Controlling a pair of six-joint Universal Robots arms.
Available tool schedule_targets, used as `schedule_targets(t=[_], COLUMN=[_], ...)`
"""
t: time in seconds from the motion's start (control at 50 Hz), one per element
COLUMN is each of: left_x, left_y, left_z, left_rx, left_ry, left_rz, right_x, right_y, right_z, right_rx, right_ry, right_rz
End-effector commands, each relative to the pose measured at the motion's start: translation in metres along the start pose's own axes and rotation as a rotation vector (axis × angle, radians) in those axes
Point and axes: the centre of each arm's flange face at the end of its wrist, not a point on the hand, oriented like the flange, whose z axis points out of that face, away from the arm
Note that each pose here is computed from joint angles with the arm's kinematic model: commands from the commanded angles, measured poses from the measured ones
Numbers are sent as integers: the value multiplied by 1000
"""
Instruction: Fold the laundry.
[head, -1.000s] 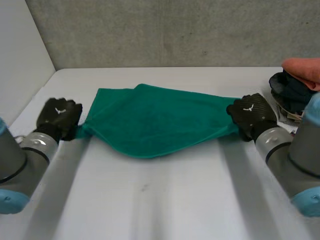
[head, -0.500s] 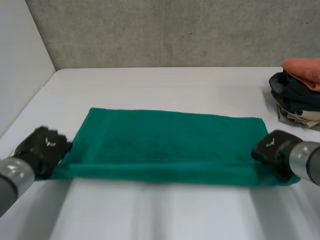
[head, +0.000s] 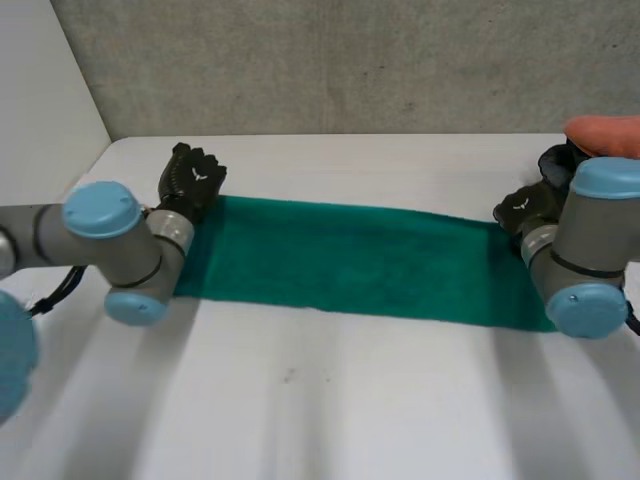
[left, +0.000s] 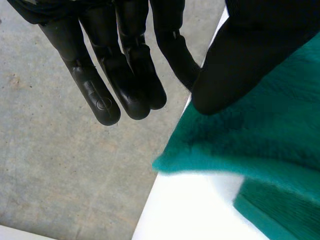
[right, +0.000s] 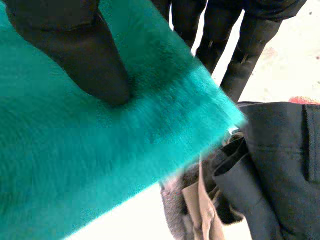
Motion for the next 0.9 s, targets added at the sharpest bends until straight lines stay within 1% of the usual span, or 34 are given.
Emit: schedule_targets(t=[0.02, 0.08, 0.16, 0.24, 0.28, 0.32, 0.34, 0.38, 0.44, 0.46, 0.5, 0.54, 0.6, 0.74, 0.8, 0.88, 0.9], left_x=[14, 16, 24, 7, -4, -7, -11, -16, -21, -21, -21, -21, -19, -13, -11, -12, -14], left_y=[7, 1, -3, -15, -23, -26, -30, -36, -41, -41, -44, -45, -45, -41, -40, -43, -45], left_z=[26, 26, 20, 10, -2, -11, -21, -31, -50, -54, -66, -73, -81, -87, -89, -93, -93], left_rx=[54, 71, 68, 61, 51, 41, 32, 34, 15, 10, 0, -5, -14, -36, -42, -37, -33], left_ry=[-30, -34, -14, -23, -18, -8, 1, 8, 26, 32, 46, 53, 61, 77, 82, 86, 81], left_rz=[-2, -7, -25, -42, -71, -103, -144, -187, -290, -315, -373, -402, -428, -435, -437, -437, -436], right_x=[-3, -7, 1, 3, 3, 1, 0, -1, -1, -2, -4, -7, -9, -12, -8, 7, 19], right_y=[-2, -14, -29, -29, -26, -24, -23, -15, 2, 15, 23, 32, 37, 44, 50, 62, 63], right_z=[25, 19, 1, -22, -33, -51, -57, -72, -79, -83, -84, -84, -82, -73, -68, -66, -69], right_rx=[59, 96, 120, 98, 76, 39, 26, -32, -106, -153, -168, -163, -136, -111, -119, -119, -109], right_ry=[115, 126, 128, 92, 57, -9, -32, -98, -148, -170, -189, -200, -182, -146, -109, -19, 24], right_rz=[-10, -2, 28, 84, 107, 148, 167, 232, 299, 331, 352, 366, 370, 368, 348, 267, 218])
